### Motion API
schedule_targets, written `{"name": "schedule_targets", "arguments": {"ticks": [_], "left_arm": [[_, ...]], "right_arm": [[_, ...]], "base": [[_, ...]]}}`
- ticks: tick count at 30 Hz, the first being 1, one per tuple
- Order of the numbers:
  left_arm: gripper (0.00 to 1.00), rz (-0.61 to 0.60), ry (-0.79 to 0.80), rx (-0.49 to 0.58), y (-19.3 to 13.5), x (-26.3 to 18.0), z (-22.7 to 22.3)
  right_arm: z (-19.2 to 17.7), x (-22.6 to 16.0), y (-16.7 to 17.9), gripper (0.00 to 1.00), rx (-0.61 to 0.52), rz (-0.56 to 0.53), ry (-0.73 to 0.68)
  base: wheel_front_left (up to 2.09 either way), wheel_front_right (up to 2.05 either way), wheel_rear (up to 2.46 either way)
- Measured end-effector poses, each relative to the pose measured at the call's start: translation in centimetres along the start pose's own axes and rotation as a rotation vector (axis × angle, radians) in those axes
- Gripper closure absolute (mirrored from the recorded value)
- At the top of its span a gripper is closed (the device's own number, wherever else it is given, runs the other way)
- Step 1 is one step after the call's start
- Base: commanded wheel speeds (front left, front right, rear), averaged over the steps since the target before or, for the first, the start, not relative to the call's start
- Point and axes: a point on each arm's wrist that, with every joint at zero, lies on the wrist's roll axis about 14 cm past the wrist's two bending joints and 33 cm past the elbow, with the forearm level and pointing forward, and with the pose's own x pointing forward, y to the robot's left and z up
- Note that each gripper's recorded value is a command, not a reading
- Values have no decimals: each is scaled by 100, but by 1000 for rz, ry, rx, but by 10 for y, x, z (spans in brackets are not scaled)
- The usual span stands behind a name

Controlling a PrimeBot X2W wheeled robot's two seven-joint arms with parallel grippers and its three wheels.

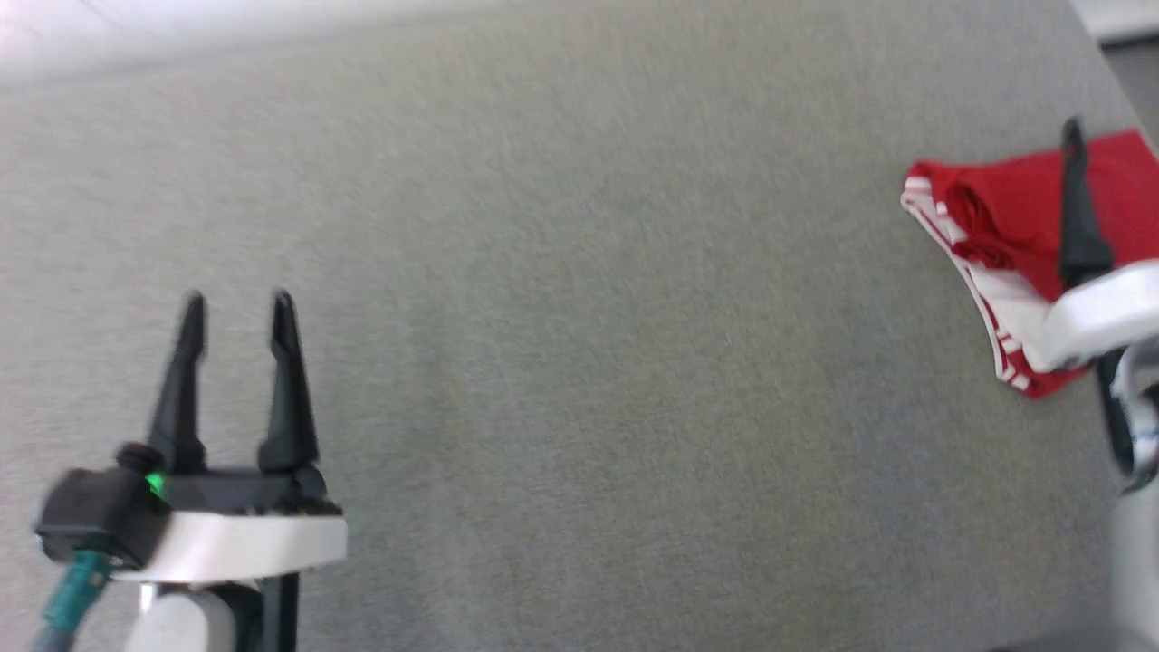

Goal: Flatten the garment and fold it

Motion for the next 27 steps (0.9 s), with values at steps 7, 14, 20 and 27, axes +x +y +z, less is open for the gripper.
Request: {"name": "schedule_targets", "arguments": {"ticks": [7,14,20,27], "left_arm": [[0,46,0,27,3,-33,18],[0,99,20,45,8,-67,23],[0,153,43,28,15,-93,20],[0,200,59,5,22,-114,17]], "right_arm": [[23,-41,26,0,99,35,-130],[9,-78,43,0,150,71,-125],[-20,-98,58,0,200,109,-57],[-27,-103,62,0,248,114,-44]], "base": [[0,0,0],[0,0,0],[0,0,0],[0,0,0]]}}
